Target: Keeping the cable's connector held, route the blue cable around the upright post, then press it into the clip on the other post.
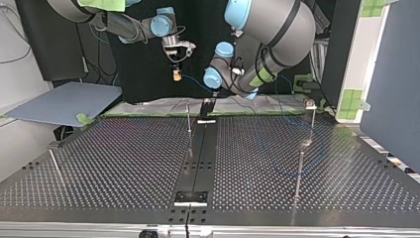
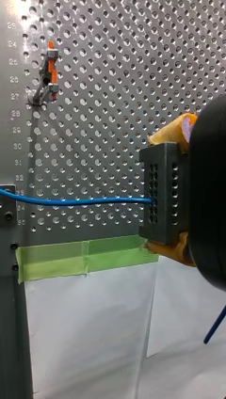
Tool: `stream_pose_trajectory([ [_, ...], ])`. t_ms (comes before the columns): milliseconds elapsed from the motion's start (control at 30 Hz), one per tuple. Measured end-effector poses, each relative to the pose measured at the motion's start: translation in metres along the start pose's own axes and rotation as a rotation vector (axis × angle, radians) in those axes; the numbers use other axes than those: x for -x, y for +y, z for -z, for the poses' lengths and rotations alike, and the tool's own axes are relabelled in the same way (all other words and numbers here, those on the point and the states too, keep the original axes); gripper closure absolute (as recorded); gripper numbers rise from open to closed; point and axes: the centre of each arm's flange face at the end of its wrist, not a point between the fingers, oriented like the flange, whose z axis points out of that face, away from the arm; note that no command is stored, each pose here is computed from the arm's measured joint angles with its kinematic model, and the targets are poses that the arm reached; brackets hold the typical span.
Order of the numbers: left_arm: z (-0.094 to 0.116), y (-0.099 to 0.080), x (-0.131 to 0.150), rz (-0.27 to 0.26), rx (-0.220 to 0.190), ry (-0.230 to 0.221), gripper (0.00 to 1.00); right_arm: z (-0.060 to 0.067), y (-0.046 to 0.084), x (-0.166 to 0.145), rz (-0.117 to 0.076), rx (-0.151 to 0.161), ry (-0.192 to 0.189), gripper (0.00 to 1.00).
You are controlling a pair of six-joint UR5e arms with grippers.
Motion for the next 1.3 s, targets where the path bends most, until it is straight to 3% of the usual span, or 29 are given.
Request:
stream_pose_trajectory([
  [333,-0.002,-0.001,0.002,-0.001,-0.006,-0.022,0.02,0.000,0.000,0.000,0.010,-0.001,-0.002,1.00],
  [600,-0.008,-0.003,0.008,0.021,-0.018,-0.080,0.02,-0.001,0.004,0.001,0.039,0.007,-0.015,1.00],
  [900,-0.009,-0.005,0.009,0.018,-0.021,-0.094,0.02,-0.003,0.004,0.000,0.054,0.008,-0.009,1.00],
  [1100,-0.010,-0.006,0.010,0.011,-0.030,-0.101,0.02,-0.003,-0.001,-0.001,0.073,-0.024,-0.002,1.00],
  [1300,-0.009,-0.008,0.009,0.007,-0.063,-0.085,0.02,-0.005,-0.005,-0.002,0.078,-0.057,0.012,1.00],
])
